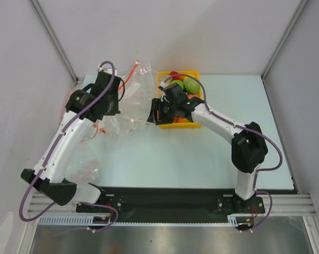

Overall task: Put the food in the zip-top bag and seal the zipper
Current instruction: Open the zipper of the food storage bag at the center of the board.

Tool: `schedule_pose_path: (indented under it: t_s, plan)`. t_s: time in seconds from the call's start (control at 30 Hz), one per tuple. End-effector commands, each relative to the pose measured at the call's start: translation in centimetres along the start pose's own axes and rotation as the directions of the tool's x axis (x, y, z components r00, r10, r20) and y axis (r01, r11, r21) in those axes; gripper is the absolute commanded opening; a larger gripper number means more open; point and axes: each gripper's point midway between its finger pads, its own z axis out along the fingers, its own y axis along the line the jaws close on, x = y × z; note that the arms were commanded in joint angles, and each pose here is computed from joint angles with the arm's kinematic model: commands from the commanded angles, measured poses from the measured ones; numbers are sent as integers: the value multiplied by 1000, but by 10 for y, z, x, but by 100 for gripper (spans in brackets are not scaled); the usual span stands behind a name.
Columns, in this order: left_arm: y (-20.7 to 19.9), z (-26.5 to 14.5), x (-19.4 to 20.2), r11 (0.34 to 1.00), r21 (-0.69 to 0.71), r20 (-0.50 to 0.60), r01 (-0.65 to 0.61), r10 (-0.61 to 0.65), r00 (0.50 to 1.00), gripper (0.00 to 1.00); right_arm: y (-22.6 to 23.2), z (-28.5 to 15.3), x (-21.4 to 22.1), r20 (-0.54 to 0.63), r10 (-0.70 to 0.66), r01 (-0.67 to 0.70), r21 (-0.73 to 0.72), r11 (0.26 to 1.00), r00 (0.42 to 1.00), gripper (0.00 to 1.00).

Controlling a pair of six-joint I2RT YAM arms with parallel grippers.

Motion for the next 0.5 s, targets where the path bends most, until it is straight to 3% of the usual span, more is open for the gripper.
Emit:
schedule_pose_path:
  t_s: [0.0,0.17,0.33,0.47]
  plan:
    - [36,-24,-15,994,-106,79,5,4,997,0,17,10,-4,-26,-58,56,-66,996,998,58]
    - [2,10,15,1000,17,-2,-4,4,1000,0,2,21,7,-64,-42,39,-36,999,997,62]
    - [-58,40,51,957,276,-65,87,-71,995,0,-6,27,21,-121,-32,28,-35,999,992,68]
    - [-70,55,53,952,289,-88,100,-77,993,0,-15,21,17,-110,-34,33,-11,999,993,70]
